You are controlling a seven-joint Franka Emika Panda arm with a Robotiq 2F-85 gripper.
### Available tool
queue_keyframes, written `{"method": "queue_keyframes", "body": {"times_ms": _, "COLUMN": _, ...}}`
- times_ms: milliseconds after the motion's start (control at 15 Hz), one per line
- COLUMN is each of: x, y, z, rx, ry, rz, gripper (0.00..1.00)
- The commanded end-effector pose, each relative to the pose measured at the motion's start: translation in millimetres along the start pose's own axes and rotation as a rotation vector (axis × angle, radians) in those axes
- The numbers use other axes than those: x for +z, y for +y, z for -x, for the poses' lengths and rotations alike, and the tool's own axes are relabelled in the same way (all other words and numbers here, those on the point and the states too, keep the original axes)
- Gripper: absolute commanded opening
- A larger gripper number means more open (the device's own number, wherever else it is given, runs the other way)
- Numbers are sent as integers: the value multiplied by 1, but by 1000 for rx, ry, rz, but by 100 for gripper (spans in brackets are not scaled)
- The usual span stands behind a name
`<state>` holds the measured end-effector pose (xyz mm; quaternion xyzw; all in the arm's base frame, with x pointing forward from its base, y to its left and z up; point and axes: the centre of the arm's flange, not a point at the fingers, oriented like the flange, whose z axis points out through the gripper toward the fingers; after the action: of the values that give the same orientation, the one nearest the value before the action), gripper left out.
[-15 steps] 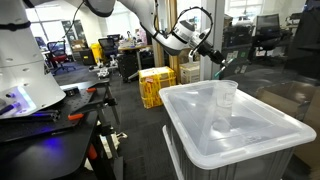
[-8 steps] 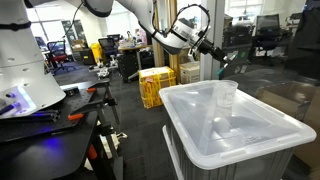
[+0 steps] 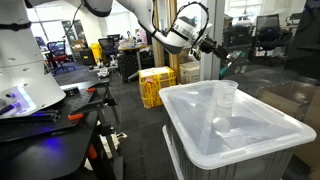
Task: Pick up the marker and put it in the measuring cup
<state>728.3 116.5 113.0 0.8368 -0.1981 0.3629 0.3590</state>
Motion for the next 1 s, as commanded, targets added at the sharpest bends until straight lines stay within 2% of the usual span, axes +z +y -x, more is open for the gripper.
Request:
{"method": "queue_keyframes", "body": {"times_ms": 0, "x": 1, "y": 17, "z": 0, "rx": 43, "ry": 30, "rz": 60, "gripper": 5}}
{"method": "queue_keyframes", "body": {"times_ms": 533, "x": 12, "y": 22, "z": 5, "rx": 107, "ry": 79, "rz": 100, "gripper": 5}}
{"method": "queue_keyframes", "body": {"times_ms": 933, "x": 16, "y": 22, "z": 14, "rx": 139, "ry": 69, "rz": 118, "gripper": 5}}
